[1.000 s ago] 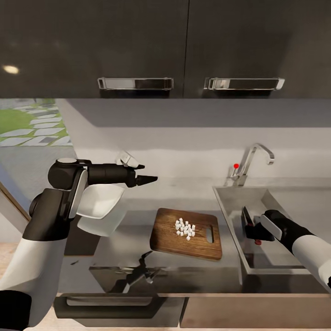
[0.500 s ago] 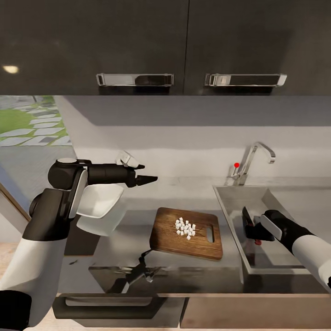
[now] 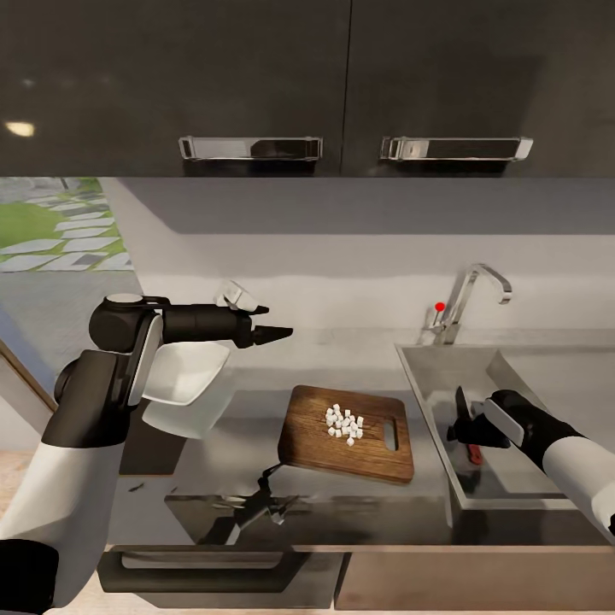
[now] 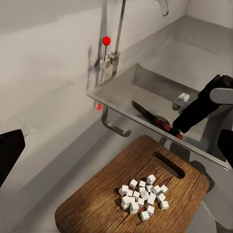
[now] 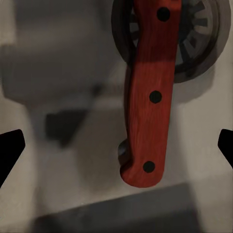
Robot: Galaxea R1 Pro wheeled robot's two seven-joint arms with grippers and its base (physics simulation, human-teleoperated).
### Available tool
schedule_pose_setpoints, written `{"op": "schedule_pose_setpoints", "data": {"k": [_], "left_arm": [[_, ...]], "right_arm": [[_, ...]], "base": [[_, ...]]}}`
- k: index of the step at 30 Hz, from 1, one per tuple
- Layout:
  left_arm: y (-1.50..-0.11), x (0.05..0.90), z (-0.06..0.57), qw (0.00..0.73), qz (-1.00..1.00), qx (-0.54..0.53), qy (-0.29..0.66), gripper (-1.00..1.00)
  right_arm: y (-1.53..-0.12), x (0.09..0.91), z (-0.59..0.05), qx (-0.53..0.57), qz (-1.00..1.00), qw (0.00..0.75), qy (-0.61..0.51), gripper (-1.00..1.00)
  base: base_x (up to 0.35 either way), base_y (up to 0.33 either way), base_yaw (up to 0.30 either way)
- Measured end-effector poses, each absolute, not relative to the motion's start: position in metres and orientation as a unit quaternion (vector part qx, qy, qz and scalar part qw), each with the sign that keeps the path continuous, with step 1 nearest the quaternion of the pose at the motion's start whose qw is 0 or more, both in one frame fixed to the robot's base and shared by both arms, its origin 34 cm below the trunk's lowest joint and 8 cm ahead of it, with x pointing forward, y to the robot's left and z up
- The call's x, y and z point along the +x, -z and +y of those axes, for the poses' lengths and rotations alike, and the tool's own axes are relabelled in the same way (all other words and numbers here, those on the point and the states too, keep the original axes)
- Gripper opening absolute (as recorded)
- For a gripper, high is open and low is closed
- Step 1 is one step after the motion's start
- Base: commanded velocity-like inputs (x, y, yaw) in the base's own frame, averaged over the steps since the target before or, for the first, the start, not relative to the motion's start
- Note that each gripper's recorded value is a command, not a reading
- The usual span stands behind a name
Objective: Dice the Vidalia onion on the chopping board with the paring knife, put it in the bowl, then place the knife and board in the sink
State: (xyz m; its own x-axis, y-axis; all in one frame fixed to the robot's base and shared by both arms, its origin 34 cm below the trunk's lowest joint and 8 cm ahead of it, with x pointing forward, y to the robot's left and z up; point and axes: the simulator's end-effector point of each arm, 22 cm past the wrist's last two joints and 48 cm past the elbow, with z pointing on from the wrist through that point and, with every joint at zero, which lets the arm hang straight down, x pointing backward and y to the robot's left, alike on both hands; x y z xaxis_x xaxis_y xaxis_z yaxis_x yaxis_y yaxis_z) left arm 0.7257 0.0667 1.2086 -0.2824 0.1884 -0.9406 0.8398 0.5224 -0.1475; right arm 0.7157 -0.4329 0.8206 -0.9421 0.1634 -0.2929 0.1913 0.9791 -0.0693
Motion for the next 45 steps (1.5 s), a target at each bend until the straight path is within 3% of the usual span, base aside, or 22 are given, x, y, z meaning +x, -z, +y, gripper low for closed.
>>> {"op": "schedule_pose_setpoints", "data": {"k": [45], "left_arm": [[-1.231, 0.718, 0.065, 0.485, 0.724, 0.355, 0.338, 1.00]], "right_arm": [[-0.843, 0.709, -0.431, 0.090, 0.984, 0.145, 0.045, 1.00]], "base": [[0.000, 0.000, 0.000]]}}
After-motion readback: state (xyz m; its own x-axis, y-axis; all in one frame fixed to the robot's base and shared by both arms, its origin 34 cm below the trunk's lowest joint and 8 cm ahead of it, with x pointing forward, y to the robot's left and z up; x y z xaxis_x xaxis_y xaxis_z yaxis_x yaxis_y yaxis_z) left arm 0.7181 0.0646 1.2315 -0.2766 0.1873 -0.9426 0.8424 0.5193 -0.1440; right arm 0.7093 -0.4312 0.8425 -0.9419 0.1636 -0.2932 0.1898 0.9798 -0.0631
